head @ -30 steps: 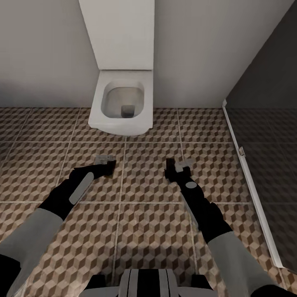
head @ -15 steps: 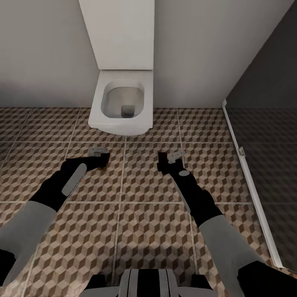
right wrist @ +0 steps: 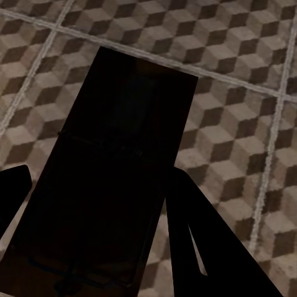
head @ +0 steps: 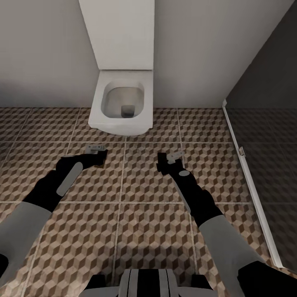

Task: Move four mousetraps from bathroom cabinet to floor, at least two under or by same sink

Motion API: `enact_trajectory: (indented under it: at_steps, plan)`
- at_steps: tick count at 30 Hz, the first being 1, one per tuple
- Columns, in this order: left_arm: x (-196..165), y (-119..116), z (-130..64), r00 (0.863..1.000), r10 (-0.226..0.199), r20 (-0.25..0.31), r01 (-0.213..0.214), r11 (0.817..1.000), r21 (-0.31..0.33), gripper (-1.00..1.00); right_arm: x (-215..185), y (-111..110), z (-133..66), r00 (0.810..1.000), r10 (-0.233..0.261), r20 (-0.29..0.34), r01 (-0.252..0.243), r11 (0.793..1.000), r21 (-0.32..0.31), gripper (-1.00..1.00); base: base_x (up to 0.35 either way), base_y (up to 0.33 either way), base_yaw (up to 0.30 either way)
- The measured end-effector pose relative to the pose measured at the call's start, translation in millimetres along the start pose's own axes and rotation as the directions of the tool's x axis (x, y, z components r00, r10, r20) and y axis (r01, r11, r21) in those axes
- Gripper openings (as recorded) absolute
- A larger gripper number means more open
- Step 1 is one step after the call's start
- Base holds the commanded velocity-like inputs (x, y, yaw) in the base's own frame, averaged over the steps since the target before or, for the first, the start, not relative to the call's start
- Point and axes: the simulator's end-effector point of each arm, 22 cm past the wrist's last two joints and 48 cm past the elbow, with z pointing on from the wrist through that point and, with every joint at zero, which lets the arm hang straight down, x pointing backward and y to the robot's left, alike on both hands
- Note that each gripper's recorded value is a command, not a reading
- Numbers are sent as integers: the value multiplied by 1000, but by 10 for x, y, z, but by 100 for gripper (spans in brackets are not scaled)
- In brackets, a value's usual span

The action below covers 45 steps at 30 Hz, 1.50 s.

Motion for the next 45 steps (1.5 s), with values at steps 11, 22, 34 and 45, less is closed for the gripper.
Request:
enact_trajectory:
  at_steps: [11, 22, 34, 45]
  plan:
    - [113, 22, 123, 1000, 1, 1, -1, 1000, -1, -100, 144, 3, 108, 1000, -1, 0, 1, 1000, 1, -100, 0, 0, 0]
    - [305, 20, 331, 1000, 3, 1, -3, 1000, 3, -100, 397, 53, 292, 1000, 2, -8, -2, 1000, -4, -100, 0, 0, 0]
    - [577, 18, 591, 1000, 5, -9, -4, 1000, 8, -100, 729, 101, 509, 1000, 6, -23, -6, 1000, -8, -100, 0, 0, 0]
    - [748, -26, 793, 1000, 10, 1, -10, 1000, 21, -100, 1041, 146, 707, 999, 9, -37, -9, 1000, -12, -100, 0, 0, 0]
